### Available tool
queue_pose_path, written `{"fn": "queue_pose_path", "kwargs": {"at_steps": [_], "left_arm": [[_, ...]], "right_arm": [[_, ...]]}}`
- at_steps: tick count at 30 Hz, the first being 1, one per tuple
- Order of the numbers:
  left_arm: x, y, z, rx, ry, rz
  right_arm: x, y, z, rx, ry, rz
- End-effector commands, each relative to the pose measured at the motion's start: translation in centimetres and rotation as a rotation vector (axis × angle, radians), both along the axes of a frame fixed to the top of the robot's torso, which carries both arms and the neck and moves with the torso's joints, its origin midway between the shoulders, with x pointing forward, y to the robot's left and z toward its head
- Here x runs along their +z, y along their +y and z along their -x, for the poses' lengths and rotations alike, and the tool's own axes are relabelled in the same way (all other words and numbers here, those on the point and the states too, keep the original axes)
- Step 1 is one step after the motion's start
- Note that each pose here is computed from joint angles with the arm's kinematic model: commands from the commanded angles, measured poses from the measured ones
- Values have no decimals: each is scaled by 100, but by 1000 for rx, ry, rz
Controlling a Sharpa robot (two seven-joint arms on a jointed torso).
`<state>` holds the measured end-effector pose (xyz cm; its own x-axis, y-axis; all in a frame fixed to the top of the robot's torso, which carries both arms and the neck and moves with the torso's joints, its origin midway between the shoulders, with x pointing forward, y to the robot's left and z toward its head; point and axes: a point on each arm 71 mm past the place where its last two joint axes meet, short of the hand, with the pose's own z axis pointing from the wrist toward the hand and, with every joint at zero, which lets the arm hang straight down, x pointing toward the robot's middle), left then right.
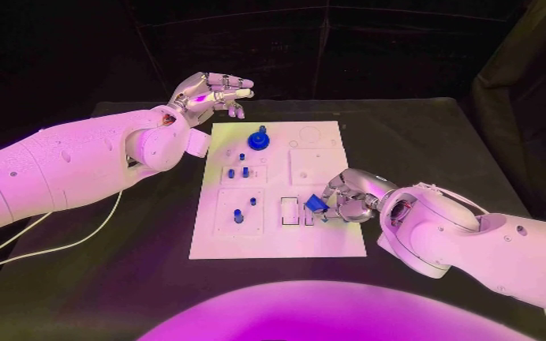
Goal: Assemble the parts on the task board
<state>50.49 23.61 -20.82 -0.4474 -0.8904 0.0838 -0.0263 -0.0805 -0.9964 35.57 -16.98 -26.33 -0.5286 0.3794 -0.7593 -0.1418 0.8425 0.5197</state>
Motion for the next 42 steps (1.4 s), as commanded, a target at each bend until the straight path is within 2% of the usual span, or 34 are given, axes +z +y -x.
{"fn": "queue_pose_path", "kwargs": {"at_steps": [1, 6, 13, 20, 33, 42], "left_arm": [[9, -15, 5, -14, 3, 11], [11, -19, 10, -14, 3, 11], [14, -40, 18, -19, 4, 12], [17, -51, 23, -18, 6, 11], [15, -38, 15, -9, 10, 4], [15, -31, 10, -3, 8, 2]], "right_arm": [[65, 31, -8, -29, -3, -114], [48, 120, -4, -11, 36, -115], [-58, 263, 0, 34, 140, -38], [-131, 369, -31, -4, 203, -8], [-153, 429, -95, -48, 176, 13], [-123, 479, -129, -45, 107, 18]]}}
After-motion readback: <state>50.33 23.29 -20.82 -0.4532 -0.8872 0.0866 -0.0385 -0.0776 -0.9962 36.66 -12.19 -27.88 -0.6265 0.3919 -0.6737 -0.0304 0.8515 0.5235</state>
